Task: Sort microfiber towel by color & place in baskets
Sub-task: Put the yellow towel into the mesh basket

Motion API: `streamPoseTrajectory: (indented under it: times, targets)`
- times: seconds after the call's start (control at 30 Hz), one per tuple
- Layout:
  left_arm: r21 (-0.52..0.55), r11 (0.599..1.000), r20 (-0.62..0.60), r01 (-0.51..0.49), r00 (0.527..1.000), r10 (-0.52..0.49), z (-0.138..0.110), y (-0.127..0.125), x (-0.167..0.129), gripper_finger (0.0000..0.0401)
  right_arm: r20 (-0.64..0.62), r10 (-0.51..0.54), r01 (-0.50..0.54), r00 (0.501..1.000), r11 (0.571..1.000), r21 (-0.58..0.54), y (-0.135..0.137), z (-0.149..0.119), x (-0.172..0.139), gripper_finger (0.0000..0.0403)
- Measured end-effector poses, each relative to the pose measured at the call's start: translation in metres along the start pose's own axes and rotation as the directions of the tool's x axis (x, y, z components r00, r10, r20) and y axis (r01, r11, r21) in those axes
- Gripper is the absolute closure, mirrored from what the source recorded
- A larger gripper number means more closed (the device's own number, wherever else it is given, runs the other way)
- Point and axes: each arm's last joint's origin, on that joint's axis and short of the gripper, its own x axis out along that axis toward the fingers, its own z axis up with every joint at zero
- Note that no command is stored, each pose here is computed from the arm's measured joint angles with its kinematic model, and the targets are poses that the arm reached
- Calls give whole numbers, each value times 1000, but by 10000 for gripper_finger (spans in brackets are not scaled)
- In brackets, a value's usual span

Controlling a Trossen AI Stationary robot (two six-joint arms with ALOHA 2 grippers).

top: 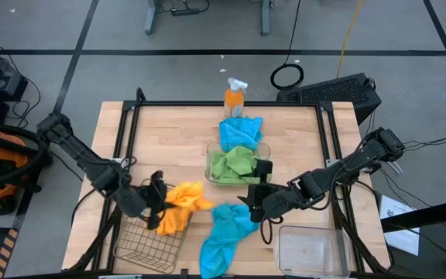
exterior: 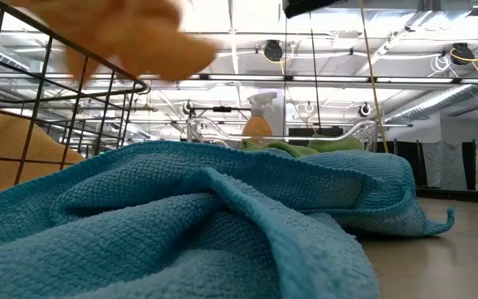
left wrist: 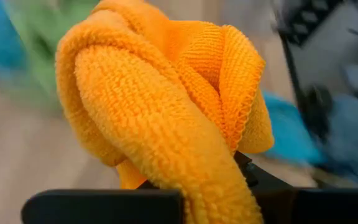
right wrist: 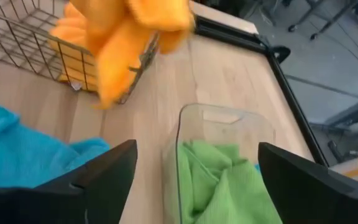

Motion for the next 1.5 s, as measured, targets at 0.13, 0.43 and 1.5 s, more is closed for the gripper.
streamPoseTrajectory:
  times: [0.13,0.43,1.5]
  targets:
    - [-69,996,-126,64,989,-72,-19,-11,-12,367,-7,-2,2,1000,1000,-11,0,-1,0,86]
    - [-217,962,-259,166,941,-220,-50,-38,-35,364,8,-5,6,1000,997,-77,-2,1,1,90]
    - [-258,943,-405,212,862,-305,-69,-57,-32,152,13,-17,18,1000,997,-73,-6,3,5,90]
